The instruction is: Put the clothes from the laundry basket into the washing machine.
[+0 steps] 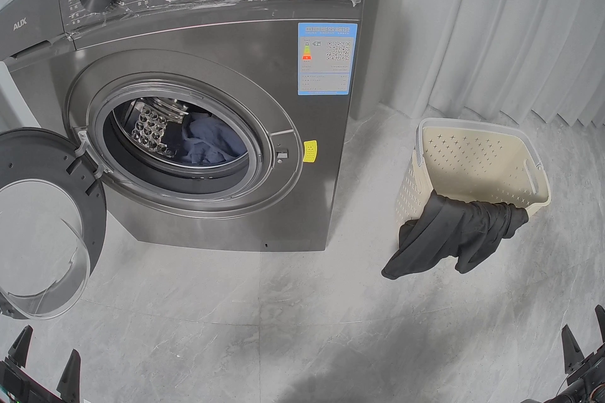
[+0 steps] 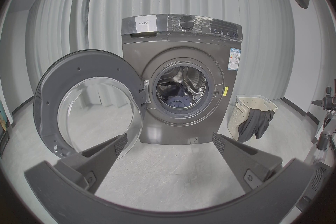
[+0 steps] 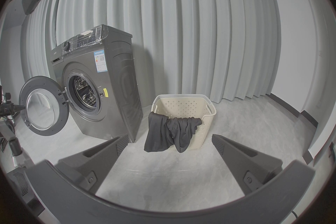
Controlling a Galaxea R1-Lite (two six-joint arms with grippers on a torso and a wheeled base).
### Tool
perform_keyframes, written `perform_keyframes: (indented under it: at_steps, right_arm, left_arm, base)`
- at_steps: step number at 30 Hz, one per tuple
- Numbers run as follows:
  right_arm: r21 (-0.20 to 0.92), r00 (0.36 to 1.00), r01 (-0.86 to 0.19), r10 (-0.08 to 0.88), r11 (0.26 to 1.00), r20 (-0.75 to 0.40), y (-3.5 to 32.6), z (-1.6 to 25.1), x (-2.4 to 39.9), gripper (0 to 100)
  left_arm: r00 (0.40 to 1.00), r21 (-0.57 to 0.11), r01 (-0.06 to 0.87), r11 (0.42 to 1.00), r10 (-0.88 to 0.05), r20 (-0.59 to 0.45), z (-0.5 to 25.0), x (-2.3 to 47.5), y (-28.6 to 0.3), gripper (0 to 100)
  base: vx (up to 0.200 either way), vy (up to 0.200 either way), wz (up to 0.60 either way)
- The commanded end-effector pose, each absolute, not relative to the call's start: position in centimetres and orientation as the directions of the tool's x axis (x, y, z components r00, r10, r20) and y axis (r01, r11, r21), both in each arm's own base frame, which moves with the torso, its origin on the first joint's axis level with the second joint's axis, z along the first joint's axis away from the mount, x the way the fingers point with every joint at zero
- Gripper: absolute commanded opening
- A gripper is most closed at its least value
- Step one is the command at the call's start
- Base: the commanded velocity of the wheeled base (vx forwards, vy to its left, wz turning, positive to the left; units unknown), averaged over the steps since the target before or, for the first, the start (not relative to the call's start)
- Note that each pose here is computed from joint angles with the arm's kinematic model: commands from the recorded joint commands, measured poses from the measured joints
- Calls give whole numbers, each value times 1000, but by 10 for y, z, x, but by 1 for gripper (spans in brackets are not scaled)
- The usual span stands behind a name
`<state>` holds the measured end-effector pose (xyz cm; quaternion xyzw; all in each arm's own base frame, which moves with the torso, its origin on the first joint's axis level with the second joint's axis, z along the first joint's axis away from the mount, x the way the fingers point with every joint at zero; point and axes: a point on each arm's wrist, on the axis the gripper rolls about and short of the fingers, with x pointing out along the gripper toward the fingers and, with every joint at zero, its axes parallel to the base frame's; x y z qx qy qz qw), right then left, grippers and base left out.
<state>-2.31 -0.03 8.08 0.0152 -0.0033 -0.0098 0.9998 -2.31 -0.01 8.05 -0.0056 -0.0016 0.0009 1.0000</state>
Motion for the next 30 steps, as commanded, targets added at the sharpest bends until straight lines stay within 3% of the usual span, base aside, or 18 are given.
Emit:
perform_keyframes:
  at_steps: [1, 17, 30]
  right_arm:
    - [31, 1000, 20, -20, 999, -2, 0, 76, -23, 100]
    - [31, 1000, 20, -20, 999, -2, 0, 76, -23, 100]
    - [31, 1000, 20, -20, 999, -2, 0, 76, -23, 100]
  left_arm:
    - [1000, -9, -2, 1000, 2, -5, 76, -23, 0, 100]
    - [1000, -35, -2, 999, 2, -5, 76, -22, 0, 100]
    - [1000, -38, 0, 999, 0, -5, 76, -22, 0, 100]
  base:
    - [0, -200, 0]
    - [0, -200, 0]
    - [0, 0, 0]
